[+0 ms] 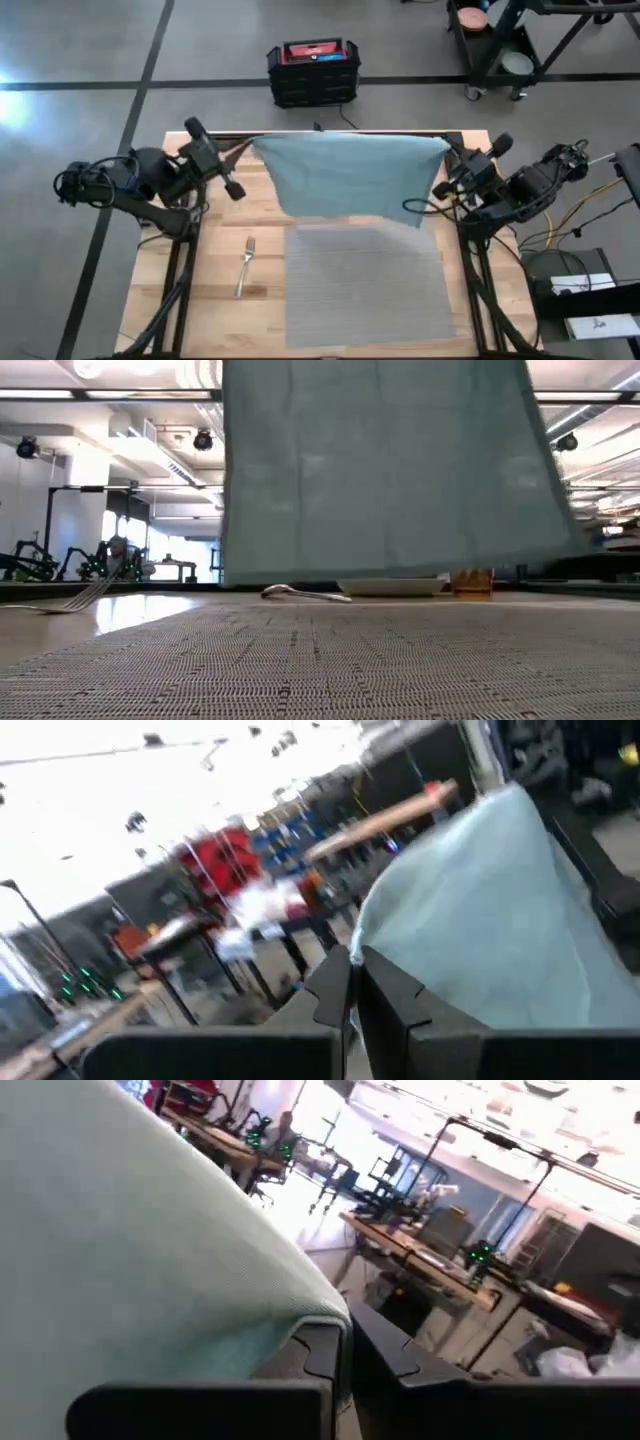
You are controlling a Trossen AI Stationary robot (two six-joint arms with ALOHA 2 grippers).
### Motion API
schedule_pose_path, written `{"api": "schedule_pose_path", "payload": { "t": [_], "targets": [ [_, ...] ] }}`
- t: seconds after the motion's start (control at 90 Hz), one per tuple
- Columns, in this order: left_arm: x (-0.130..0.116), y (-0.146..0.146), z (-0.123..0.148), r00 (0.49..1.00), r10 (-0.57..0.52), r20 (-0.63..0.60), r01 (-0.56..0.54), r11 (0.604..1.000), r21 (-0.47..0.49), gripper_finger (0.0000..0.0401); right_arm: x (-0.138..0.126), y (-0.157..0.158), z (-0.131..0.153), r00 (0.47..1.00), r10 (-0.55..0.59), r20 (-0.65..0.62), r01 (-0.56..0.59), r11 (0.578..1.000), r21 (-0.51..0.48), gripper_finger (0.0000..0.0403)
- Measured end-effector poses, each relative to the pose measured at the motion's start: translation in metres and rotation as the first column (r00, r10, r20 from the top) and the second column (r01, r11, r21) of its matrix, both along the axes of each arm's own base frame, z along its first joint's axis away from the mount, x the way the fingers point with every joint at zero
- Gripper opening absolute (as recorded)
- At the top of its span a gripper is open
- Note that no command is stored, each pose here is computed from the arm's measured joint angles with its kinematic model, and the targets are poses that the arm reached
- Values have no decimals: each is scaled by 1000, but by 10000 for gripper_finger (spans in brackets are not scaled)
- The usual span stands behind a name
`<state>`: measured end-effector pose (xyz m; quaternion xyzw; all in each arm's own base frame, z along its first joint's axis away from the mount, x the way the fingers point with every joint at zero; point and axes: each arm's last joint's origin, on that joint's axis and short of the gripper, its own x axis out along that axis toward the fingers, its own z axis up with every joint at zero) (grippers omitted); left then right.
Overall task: Set table place
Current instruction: Fold the blue napkin on the gray placemat
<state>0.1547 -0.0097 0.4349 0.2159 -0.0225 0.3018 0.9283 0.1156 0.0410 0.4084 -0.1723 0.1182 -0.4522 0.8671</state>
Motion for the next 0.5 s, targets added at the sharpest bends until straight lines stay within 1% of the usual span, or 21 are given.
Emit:
{"api": "schedule_pose_path", "payload": {
  "t": [0.033,0.089,0.189,0.244,0.344,0.5],
  "targets": [
    [-1,-1,1,1000,-24,8,24,1000,2,0,1,2,1,1000,14,-11,-14,1000,10,0],
    [-1,-4,-1,995,-97,11,97,995,-16,0,4,7,-1,997,61,-45,-59,997,54,0],
    [0,-13,-10,975,-220,-18,216,969,-117,0,11,21,-12,972,188,-138,-165,972,165,0],
    [4,-20,-20,963,-261,-72,245,954,-175,0,17,32,-20,955,241,-172,-203,956,213,0],
    [12,-36,-38,933,-319,-166,268,925,-270,0,25,52,-35,923,312,-225,-248,930,271,0],
    [21,-69,-56,892,-401,-209,303,874,-381,0,28,82,-57,881,396,-260,-283,880,381,0]
  ]
}}
